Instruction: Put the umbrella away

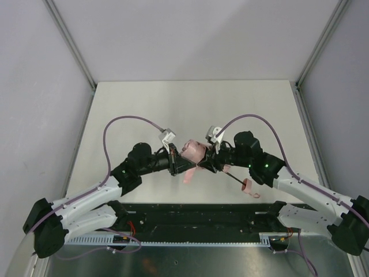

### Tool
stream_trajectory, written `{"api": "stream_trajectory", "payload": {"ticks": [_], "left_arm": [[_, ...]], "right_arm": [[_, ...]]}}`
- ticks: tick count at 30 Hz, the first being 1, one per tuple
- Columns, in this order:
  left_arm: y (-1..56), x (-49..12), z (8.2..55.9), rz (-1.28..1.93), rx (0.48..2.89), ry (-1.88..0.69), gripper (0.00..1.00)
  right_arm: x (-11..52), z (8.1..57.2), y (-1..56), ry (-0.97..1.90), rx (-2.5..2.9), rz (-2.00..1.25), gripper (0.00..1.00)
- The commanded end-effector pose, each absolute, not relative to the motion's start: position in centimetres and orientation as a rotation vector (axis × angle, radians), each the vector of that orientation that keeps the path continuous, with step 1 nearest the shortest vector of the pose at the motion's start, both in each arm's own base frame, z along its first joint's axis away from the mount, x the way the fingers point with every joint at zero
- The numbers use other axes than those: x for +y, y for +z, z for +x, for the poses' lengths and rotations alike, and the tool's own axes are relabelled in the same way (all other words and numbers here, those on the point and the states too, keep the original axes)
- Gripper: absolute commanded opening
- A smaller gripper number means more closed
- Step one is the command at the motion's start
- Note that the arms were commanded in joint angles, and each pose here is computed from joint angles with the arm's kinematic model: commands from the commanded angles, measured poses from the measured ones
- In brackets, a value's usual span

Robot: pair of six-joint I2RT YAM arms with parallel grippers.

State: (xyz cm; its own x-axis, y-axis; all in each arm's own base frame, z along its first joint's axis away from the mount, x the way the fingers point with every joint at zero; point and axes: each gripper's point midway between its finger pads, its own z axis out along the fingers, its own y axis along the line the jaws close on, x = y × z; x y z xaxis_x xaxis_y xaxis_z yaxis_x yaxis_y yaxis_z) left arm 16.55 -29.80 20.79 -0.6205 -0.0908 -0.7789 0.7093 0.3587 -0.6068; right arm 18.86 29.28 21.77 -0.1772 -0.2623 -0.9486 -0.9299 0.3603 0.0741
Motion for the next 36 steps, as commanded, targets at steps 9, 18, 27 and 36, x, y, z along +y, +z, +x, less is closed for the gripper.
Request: {"api": "stream_trajectory", "payload": {"ticks": [9,18,27,36], "left_arm": [[15.9,-27.4,15.1,0.529,1.883,-1.258,0.00],[15.7,-27.2,15.8,0.476,1.880,-1.229,0.00],[14.5,-27.5,15.7,0.450,1.924,-1.257,0.11],[16.9,-24.7,15.2,0.284,1.849,-1.353,0.79]], "right_arm": [[27.3,20.3,30.7,0.768,1.405,-0.860,0.00],[28.7,18.3,29.9,0.613,1.323,-1.006,0.00],[28.4,18.6,29.6,0.403,1.297,-1.023,0.00],[26.9,22.0,28.7,0.203,1.354,-0.967,0.00]]}}
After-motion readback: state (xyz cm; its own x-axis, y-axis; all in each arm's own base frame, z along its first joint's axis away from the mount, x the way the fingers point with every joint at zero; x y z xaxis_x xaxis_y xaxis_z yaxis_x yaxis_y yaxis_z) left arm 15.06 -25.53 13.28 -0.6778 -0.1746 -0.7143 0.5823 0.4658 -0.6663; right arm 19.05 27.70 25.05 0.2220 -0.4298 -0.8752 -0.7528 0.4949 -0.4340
